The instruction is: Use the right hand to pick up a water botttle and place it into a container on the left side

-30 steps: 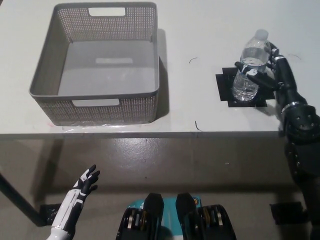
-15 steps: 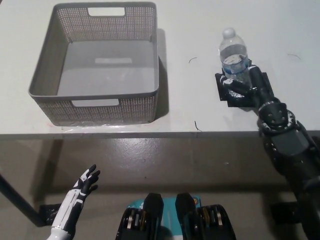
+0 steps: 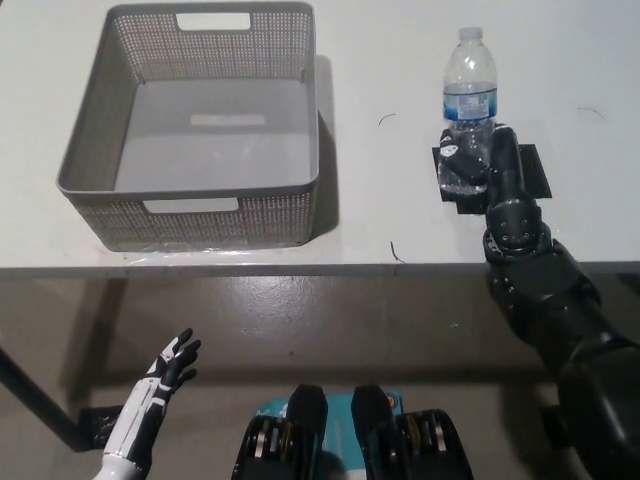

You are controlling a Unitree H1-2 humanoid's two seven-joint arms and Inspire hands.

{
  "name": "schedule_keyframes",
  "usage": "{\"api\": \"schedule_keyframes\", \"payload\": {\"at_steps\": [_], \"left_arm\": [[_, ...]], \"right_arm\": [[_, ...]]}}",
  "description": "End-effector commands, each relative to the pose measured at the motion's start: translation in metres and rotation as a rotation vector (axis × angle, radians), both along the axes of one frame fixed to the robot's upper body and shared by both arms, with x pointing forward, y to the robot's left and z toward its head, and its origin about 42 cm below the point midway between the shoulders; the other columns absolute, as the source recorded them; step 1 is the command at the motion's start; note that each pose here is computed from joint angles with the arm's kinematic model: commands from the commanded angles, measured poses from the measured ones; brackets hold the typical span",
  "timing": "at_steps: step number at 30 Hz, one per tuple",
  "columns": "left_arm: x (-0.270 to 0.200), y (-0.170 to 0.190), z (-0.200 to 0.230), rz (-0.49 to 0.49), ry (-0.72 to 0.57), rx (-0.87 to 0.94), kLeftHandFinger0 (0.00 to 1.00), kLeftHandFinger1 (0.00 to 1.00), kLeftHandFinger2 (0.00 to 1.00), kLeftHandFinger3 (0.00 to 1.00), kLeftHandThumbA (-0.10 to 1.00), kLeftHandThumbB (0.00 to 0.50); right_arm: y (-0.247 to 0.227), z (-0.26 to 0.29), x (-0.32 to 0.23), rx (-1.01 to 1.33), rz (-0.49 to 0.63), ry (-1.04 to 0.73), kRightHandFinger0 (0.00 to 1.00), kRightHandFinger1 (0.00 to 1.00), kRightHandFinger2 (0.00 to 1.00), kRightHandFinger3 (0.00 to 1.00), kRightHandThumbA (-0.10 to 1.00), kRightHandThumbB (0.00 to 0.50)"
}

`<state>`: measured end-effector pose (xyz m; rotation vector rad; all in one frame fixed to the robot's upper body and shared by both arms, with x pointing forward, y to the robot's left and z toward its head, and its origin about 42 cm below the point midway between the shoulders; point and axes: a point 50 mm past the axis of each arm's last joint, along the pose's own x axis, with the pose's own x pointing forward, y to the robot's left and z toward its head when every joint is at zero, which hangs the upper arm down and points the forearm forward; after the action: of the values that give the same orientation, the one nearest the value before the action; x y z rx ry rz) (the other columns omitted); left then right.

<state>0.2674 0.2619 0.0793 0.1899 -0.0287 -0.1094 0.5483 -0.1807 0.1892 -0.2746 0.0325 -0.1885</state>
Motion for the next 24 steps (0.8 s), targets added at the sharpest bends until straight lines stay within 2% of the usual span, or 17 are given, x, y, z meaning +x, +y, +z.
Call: {"api": "schedule_keyframes", "payload": {"at_steps": [1,6,8,10,13,14,16,18,19,20,21,23,24], "left_arm": [[0.003,0.002,0.009,-0.009,-0.056,-0.021,1.0,1.0,1.0,1.0,1.0,0.136],[0.005,0.0,0.009,-0.015,-0.06,0.0,1.0,1.0,1.0,1.0,1.0,0.125],[0.005,0.0,0.009,-0.018,-0.057,0.009,1.0,1.0,1.0,1.0,1.0,0.126],[0.005,0.0,0.008,-0.022,-0.055,0.017,1.0,1.0,1.0,1.0,1.0,0.124],[0.006,0.001,0.008,-0.022,-0.055,0.014,1.0,1.0,1.0,1.0,1.0,0.126],[0.007,0.0,0.009,-0.023,-0.055,0.013,1.0,1.0,1.0,1.0,1.0,0.126],[0.007,0.0,0.009,-0.027,-0.057,0.011,1.0,1.0,1.0,1.0,1.0,0.12],[0.008,0.0,0.009,-0.03,-0.06,0.023,1.0,1.0,1.0,1.0,1.0,0.128],[0.008,0.001,0.01,-0.033,-0.063,0.027,1.0,1.0,1.0,1.0,1.0,0.139],[0.008,0.001,0.01,-0.034,-0.064,0.027,1.0,1.0,1.0,1.0,1.0,0.142],[0.009,0.002,0.011,-0.035,-0.066,0.03,1.0,1.0,1.0,1.0,1.0,0.151],[0.01,0.001,0.012,-0.036,-0.07,0.036,1.0,1.0,1.0,1.0,1.0,0.158],[0.011,0.001,0.013,-0.036,-0.067,0.037,1.0,1.0,1.0,1.0,1.0,0.16]], "right_arm": [[0.017,0.069,0.019,0.08,-0.02,-0.266,0.0,0.19,0.63,0.63,-0.1,0.108],[0.054,0.119,0.023,0.061,0.064,-0.419,0.0,0.17,0.58,0.61,-0.1,0.112],[0.07,0.137,0.021,0.055,0.108,-0.48,0.0,0.16,0.56,0.57,-0.1,0.128],[0.087,0.153,0.017,0.054,0.146,-0.557,0.0,0.17,0.58,0.57,-0.1,0.128],[0.12,0.176,0.011,0.078,0.223,-0.603,0.0,0.23,0.64,0.61,-0.1,0.142],[0.13,0.182,0.009,0.073,0.245,-0.612,0.0,0.21,0.61,0.6,-0.1,0.136],[0.143,0.188,0.005,0.064,0.257,-0.627,0.0,0.11,0.48,0.45,-0.1,0.142],[0.164,0.197,0.0,0.065,0.276,-0.614,0.0,0.09,0.47,0.42,-0.1,0.145],[0.173,0.2,-0.002,0.065,0.288,-0.617,0.0,0.09,0.5,0.44,-0.1,0.147],[0.18,0.202,-0.004,0.066,0.299,-0.62,0.0,0.11,0.55,0.51,-0.1,0.142],[0.186,0.204,-0.006,0.071,0.309,-0.618,0.0,0.11,0.56,0.51,-0.1,0.143],[0.198,0.205,-0.009,0.074,0.332,-0.607,0.0,0.17,0.63,0.59,-0.1,0.138],[0.207,0.204,-0.012,0.078,0.347,-0.606,0.0,0.17,0.63,0.59,-0.1,0.135]]}}
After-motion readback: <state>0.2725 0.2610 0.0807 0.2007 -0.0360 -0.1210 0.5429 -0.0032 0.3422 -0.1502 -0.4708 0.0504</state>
